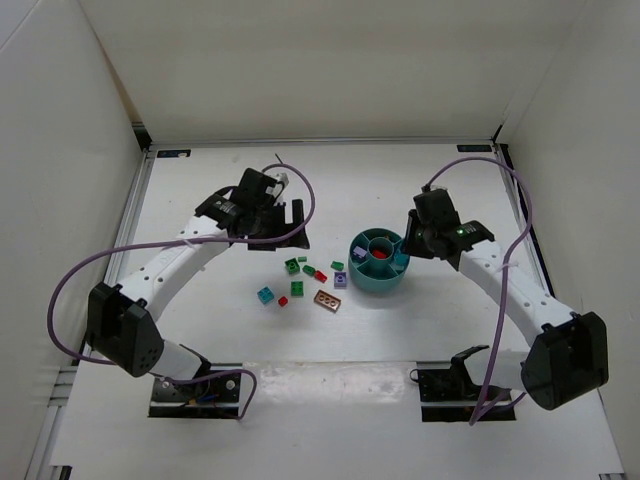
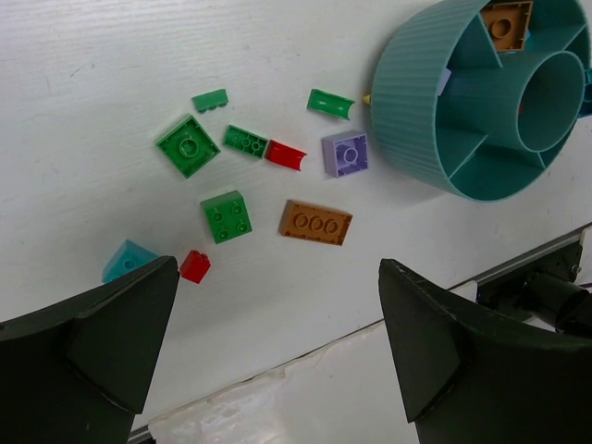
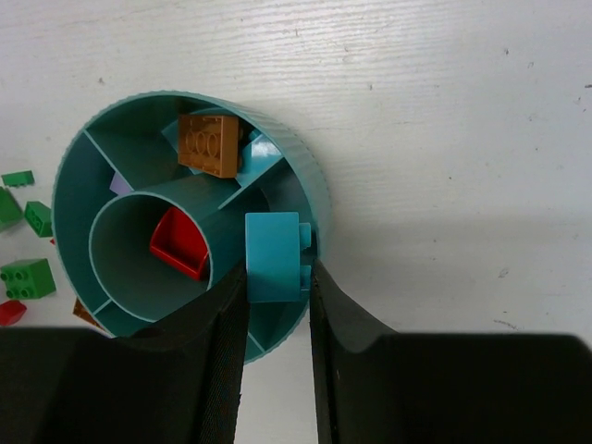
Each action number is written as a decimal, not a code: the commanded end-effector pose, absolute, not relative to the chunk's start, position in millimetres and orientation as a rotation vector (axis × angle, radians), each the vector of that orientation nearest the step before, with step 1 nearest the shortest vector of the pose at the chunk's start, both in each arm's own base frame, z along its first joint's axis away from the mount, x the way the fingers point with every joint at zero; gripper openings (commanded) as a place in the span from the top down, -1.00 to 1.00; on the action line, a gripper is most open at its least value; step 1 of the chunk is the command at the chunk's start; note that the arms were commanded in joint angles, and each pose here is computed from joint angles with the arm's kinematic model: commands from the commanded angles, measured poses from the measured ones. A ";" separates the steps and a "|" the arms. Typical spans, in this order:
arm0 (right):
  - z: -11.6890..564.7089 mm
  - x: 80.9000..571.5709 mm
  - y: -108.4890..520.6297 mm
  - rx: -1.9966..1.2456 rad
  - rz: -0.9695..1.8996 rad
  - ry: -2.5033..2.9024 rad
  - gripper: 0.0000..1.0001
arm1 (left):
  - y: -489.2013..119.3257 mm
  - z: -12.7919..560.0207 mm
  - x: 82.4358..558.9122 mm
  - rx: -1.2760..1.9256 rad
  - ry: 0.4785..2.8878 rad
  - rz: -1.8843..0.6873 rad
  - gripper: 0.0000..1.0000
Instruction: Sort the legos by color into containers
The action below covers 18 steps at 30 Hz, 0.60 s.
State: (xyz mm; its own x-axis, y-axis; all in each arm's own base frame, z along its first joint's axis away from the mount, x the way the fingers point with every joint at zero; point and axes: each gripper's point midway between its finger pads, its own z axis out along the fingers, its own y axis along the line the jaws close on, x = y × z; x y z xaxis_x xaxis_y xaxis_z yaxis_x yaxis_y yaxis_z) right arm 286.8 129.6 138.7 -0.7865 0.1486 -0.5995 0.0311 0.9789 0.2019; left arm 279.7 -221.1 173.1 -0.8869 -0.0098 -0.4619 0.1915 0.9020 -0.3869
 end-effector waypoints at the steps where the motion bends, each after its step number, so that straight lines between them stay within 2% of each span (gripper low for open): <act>1: 138.1 289.9 131.3 0.143 0.234 2.444 0.70 | -211.9 186.3 278.9 0.069 2.569 -0.597 -1.00; 2: 136.5 290.2 131.7 0.140 0.239 2.449 0.55 | -211.7 186.2 277.8 0.066 2.574 -0.595 -1.00; 7: 133.6 288.4 133.5 0.144 0.241 2.468 0.31 | -206.8 183.7 274.2 0.041 2.587 -0.579 -1.00; 8: 136.0 288.9 133.0 0.143 0.238 2.459 0.19 | -206.6 185.8 273.7 0.039 2.580 -0.583 -1.00; 15: 144.0 283.3 129.9 0.112 0.259 2.444 -0.13 | -201.4 183.4 270.3 0.006 2.588 -0.571 -1.00; 18: 158.2 283.0 130.1 0.080 0.273 2.405 -0.13 | -199.7 186.2 270.3 0.000 2.580 -0.567 -1.00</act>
